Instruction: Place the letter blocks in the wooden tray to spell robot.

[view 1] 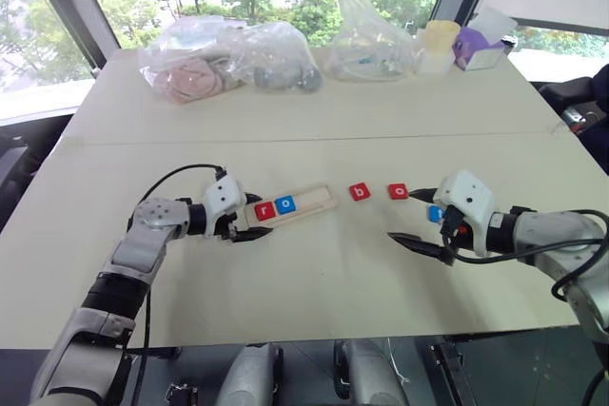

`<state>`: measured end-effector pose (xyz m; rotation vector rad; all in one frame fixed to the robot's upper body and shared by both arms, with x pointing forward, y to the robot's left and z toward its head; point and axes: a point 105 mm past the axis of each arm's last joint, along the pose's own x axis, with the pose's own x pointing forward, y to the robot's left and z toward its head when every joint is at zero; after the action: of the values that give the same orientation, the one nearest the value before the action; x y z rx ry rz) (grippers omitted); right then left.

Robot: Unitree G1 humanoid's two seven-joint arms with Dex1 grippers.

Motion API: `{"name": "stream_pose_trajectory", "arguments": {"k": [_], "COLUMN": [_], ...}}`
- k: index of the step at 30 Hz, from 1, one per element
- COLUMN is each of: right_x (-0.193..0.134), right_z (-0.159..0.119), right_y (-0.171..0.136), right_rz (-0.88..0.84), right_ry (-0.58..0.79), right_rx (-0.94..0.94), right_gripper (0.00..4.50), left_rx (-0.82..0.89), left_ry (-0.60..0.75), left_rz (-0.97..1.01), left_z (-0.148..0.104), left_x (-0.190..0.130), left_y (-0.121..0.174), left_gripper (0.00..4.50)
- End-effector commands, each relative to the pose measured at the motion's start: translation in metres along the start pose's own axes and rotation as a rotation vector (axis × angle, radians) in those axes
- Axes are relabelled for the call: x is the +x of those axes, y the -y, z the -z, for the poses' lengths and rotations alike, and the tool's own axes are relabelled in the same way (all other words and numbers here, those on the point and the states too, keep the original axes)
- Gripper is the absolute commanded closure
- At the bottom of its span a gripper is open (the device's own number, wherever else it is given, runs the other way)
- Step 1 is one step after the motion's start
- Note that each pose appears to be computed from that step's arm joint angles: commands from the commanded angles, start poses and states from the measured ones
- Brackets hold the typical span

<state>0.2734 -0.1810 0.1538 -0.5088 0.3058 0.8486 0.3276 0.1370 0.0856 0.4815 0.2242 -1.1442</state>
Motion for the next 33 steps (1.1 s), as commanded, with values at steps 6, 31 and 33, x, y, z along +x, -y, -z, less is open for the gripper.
{"name": "stream_pose_trajectory", "arguments": {"k": [6, 31, 33], "right_x": [-0.007, -0.001, 0.005], "right_z": [-0.014, -0.018, -0.022], "right_y": [0.004, 0.005, 0.010], "right_rz": [0.019, 0.039, 0.084], "right_ry": [0.026, 0.046, 0.066], "right_rx": [-0.059, -0.060, -0.059], "right_gripper": [0.00, 0.00, 0.00], "left_rx": [0.062, 0.038, 0.034], "left_ry": [0.020, 0.008, 0.010], "left_rz": [0.252, 0.241, 0.234], "left_z": [-0.011, -0.010, -0.012], "left_x": [0.023, 0.041, 0.037], "left_y": [0.054, 0.069, 0.070], "left_gripper": [1.37, 0.04, 0.04]}}
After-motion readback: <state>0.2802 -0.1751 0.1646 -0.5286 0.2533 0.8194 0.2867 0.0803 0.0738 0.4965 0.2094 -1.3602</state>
